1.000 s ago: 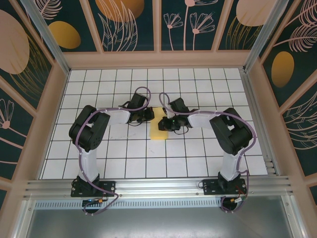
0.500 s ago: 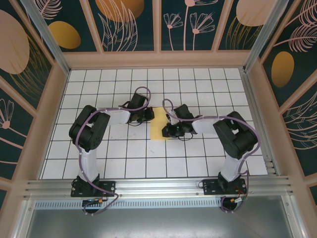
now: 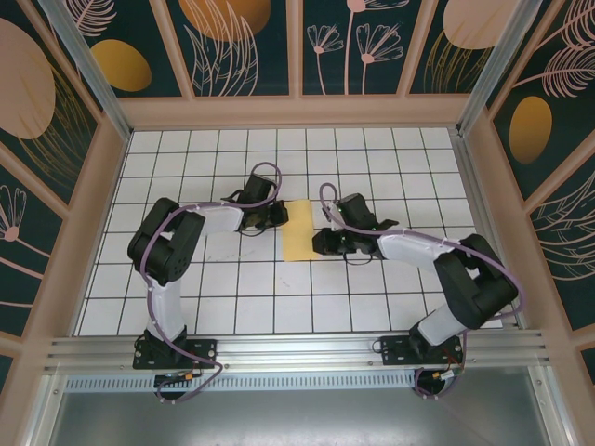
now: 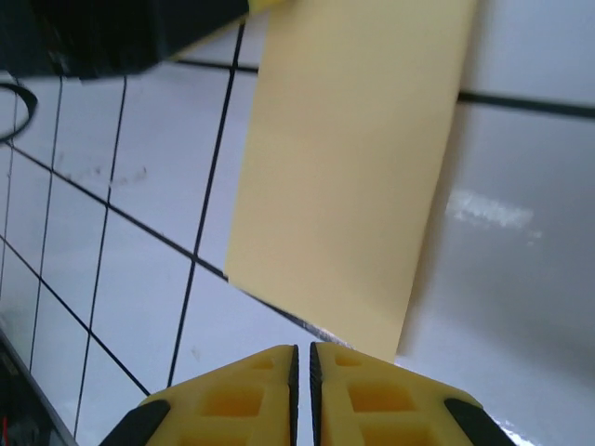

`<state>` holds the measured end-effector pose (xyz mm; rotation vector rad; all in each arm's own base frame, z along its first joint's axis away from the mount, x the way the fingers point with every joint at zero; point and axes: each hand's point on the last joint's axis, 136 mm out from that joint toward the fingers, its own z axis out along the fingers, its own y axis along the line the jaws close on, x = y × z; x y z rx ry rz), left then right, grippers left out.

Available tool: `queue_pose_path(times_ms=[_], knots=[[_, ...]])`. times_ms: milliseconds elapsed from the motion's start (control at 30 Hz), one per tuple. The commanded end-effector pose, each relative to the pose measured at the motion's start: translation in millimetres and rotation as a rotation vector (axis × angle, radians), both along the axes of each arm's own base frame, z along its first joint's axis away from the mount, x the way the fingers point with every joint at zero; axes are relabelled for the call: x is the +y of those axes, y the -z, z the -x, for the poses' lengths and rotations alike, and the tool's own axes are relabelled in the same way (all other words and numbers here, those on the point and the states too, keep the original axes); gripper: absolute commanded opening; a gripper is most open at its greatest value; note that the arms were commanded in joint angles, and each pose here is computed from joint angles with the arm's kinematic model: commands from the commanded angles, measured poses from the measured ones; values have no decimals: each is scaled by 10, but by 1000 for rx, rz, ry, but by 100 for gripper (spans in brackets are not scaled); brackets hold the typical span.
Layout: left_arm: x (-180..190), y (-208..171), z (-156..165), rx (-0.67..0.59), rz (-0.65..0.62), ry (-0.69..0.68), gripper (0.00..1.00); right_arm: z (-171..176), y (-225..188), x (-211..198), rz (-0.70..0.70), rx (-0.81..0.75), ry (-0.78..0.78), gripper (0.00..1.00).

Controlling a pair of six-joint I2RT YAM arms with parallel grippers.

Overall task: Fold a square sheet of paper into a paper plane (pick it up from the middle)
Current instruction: Fold the square sheet of paper in half at the center of the table.

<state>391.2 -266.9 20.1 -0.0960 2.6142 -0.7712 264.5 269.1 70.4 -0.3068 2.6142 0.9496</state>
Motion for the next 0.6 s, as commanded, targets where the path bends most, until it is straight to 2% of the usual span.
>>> queue_pose_path(times_ms=[0, 200, 400, 567], knots=[[51, -348, -96, -68, 46, -52, 18, -176, -13, -38, 49, -39, 90, 14], [65, -719, -148, -148, 133, -109, 32, -251, 169, 102, 109, -10, 101, 14], [272, -668, -56, -131, 117, -169, 41, -313, 342, 175, 156, 48, 148, 14], [538, -658, 78, -144, 87, -233, 49, -130, 532, 158, 220, 131, 204, 14]])
